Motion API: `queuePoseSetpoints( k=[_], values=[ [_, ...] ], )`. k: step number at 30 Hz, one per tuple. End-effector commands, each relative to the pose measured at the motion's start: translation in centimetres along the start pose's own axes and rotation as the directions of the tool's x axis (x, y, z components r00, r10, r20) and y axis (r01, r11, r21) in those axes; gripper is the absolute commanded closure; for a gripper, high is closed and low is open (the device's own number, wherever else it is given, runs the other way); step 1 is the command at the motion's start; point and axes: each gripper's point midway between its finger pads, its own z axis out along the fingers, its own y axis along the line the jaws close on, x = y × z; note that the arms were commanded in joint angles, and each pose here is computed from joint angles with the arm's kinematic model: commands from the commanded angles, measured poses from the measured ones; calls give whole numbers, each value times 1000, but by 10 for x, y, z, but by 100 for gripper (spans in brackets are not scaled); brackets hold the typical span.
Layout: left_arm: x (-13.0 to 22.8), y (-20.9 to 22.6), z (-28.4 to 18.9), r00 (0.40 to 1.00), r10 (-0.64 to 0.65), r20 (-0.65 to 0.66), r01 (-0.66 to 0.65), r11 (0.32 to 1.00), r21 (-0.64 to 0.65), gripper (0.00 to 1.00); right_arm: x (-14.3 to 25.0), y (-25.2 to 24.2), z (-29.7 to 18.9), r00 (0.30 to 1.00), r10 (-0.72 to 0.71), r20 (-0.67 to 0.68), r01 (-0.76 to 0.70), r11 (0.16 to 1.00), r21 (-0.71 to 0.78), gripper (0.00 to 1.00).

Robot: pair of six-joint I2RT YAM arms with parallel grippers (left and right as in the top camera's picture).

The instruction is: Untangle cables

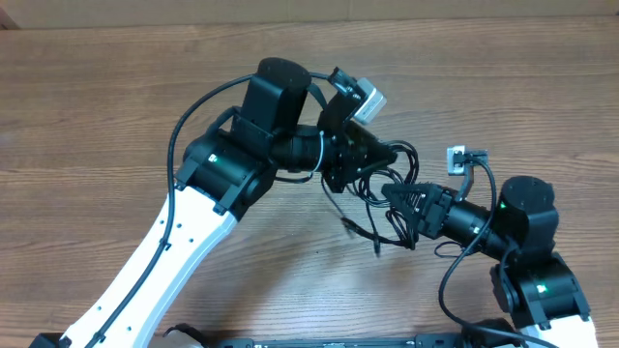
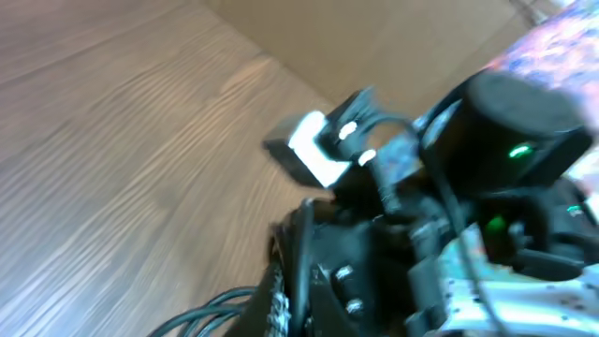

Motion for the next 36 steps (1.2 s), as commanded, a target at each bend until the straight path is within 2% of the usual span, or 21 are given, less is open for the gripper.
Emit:
queuePoseSetpoints(
  k=[1, 4, 13, 15, 17, 18, 20, 24, 29, 36],
  values=[
    [-17, -30, -6, 999, -30, 39, 24, 990, 142, 96, -5, -27, 3, 999, -30, 16, 28, 992, 122, 96],
    [-32, -24, -14, 995, -4, 96, -9, 991, 132, 96, 1, -37, 7, 1000, 3, -16, -1, 989, 149, 96],
    [-57, 39, -69, 974, -47, 223, 51, 999, -10, 95, 14, -50, 8, 997, 40, -67, -26, 981, 191, 96],
    [-54, 44, -77, 973, -79, 216, 82, 997, -3, 71, 13, -50, 8, 997, 40, -66, -26, 981, 191, 96],
    [-46, 44, -80, 974, -117, 193, 115, 993, 21, 40, 13, -49, 8, 997, 36, -64, -24, 982, 189, 96],
    [-43, 44, -80, 976, -124, 180, 121, 992, 28, 28, 12, -49, 8, 998, 34, -61, -22, 982, 187, 96],
    [-34, 41, -79, 980, -128, 151, 123, 991, 44, 16, 9, -47, 9, 998, 27, -51, -18, 984, 178, 96],
    [-12, 31, -72, 992, -107, 73, 100, 991, 86, 11, 0, -41, 10, 1000, 1, -24, 2, 988, 155, 96],
    [16, 18, -60, 997, -78, -21, 80, 991, 110, 12, -13, -29, 12, 997, 69, 36, -72, 991, 110, 96],
    [33, 16, -40, 994, -52, -97, 56, 998, 40, 5, -23, 4, 13, 994, 103, 38, -102, 994, -40, 96]
  ],
)
